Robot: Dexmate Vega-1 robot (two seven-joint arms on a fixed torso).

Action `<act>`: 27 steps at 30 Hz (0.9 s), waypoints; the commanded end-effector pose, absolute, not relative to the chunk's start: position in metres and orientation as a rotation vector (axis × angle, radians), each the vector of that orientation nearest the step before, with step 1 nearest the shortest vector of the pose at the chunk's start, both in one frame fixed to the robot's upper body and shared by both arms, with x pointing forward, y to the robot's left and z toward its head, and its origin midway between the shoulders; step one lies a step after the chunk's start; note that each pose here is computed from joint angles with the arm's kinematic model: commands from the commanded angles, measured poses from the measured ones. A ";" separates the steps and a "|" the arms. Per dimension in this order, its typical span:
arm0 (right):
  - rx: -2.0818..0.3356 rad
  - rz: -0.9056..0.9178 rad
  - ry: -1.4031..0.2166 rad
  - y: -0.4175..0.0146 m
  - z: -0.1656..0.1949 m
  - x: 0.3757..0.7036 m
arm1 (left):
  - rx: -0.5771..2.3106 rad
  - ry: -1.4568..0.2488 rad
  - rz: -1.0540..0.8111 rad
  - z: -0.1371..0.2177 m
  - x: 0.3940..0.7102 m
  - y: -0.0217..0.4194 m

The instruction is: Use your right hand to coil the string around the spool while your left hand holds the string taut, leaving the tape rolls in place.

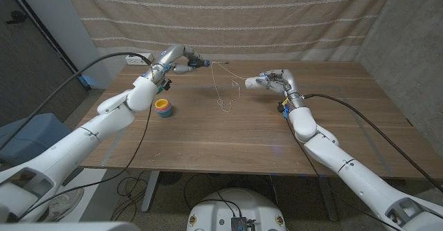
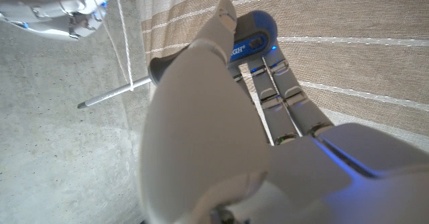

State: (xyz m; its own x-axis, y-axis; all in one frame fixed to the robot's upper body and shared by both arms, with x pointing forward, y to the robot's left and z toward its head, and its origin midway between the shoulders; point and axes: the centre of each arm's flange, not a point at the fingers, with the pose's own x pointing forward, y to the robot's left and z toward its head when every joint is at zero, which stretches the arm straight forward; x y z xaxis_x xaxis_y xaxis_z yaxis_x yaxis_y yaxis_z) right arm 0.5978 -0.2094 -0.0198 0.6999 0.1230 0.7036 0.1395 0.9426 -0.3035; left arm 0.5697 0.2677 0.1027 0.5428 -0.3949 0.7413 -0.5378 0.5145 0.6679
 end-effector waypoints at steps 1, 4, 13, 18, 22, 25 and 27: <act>-0.250 0.188 -0.757 -0.215 -0.052 0.568 | 1.099 -1.047 0.180 0.108 0.574 0.258; -0.235 0.237 -0.765 -0.214 -0.051 0.562 | 1.111 -1.044 0.195 0.108 0.575 0.255; -0.198 0.421 -0.804 -0.202 -0.039 0.547 | 1.137 -1.030 0.211 0.108 0.577 0.251; -0.180 0.526 -0.849 -0.194 -0.026 0.538 | 1.166 -1.024 0.225 0.107 0.578 0.247; -0.148 0.628 -0.873 -0.185 -0.018 0.535 | 1.175 -1.020 0.229 0.106 0.579 0.245; -0.101 0.706 -0.886 -0.180 -0.012 0.535 | 1.186 -1.010 0.229 0.105 0.581 0.244; -0.067 0.763 -0.890 -0.176 -0.009 0.537 | 1.191 -1.003 0.229 0.104 0.582 0.243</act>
State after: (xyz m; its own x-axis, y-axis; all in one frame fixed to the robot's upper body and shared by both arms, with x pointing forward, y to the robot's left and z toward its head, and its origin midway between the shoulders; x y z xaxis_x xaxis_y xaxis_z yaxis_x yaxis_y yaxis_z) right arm 0.5442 -0.1927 -0.0278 0.5566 0.5015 0.6624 -0.3701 0.8635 -0.3428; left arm 0.5780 0.2478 0.1060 0.5539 -0.3459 0.7573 -0.6162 0.4413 0.6523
